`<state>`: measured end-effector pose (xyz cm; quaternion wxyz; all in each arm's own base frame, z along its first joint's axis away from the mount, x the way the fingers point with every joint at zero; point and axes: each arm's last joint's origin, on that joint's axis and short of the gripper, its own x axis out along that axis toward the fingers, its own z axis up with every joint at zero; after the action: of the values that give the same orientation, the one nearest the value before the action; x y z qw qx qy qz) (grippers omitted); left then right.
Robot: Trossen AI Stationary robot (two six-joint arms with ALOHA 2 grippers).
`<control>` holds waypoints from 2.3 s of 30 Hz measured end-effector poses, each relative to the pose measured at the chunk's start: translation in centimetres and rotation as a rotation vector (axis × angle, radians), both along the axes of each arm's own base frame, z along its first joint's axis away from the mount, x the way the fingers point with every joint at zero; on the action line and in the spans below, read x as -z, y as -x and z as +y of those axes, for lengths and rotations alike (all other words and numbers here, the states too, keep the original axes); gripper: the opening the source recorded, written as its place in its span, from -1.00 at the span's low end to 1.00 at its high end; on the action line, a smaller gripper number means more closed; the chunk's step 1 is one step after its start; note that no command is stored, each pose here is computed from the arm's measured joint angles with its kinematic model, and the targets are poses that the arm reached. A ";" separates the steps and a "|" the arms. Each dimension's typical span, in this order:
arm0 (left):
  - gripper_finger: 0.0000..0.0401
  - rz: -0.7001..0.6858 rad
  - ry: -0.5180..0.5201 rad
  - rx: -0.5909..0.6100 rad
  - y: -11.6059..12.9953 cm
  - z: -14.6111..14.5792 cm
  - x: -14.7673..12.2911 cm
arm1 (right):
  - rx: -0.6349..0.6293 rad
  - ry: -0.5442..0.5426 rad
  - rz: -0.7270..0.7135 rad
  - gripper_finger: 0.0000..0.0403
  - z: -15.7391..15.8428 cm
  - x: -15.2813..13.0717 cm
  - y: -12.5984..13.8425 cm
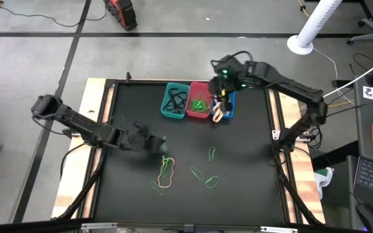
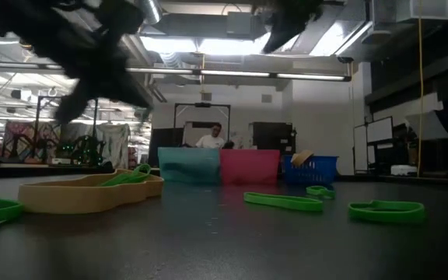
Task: Sort rubber bands into baskets
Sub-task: Put the green rubber band into the pink bin
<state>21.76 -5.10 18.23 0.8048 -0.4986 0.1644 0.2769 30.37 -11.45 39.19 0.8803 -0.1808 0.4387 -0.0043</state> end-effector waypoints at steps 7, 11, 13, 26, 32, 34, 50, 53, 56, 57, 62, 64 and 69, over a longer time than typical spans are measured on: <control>-1.00 -0.179 -0.284 0.000 -2.1 4.0 -2.7 | -0.031 -0.187 -0.060 -0.20 1.7 -2.1 3.1; -1.00 -0.218 -0.413 -0.053 -2.4 6.3 -3.7 | -0.047 -0.307 0.006 -0.20 2.4 -1.8 4.1; -1.00 -0.212 -0.446 -0.078 -2.4 7.4 -4.0 | -0.080 -0.363 0.038 -0.20 2.9 -1.2 4.1; -1.00 -0.120 -0.585 -0.003 -9.5 12.5 -4.7 | -0.149 -0.488 0.242 -0.20 7.7 9.4 2.6; -1.00 -0.020 -0.662 0.052 -13.5 15.2 -3.0 | -0.151 -0.523 0.286 -0.20 9.9 15.3 2.6; -1.00 0.013 -0.679 0.052 -14.2 16.1 -2.3 | -0.175 -0.521 0.296 -0.20 10.7 16.8 2.9; -0.70 0.148 -0.772 0.048 -14.5 19.7 -0.5 | -0.185 -0.287 0.061 -0.20 12.5 21.1 2.5; -0.56 0.169 -0.781 0.063 -14.5 19.7 -0.3 | -0.158 -0.252 0.067 -0.20 12.3 21.2 2.5; -0.44 0.166 -0.769 0.059 -14.5 19.7 -0.3 | -0.155 -0.247 0.069 -0.20 12.3 21.2 2.5; -0.41 0.158 -0.757 0.054 -14.5 19.6 -0.3 | -0.155 -0.247 0.069 -0.20 12.3 21.2 2.5; -0.34 0.142 -0.734 0.056 -14.7 19.1 -0.3 | -0.154 -0.248 0.069 -0.20 12.3 21.2 2.5; -0.34 0.138 -0.735 0.067 -14.8 18.7 -0.3 | -0.154 -0.248 0.069 -0.20 12.3 21.2 2.5; -0.34 0.130 -0.736 0.089 -15.1 17.9 -0.2 | -0.152 -0.249 0.092 -0.20 12.3 22.0 2.3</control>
<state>36.90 12.77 18.48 0.9292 -0.1497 0.1261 0.3135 28.08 0.88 17.24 0.8727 -0.1029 0.4606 0.1251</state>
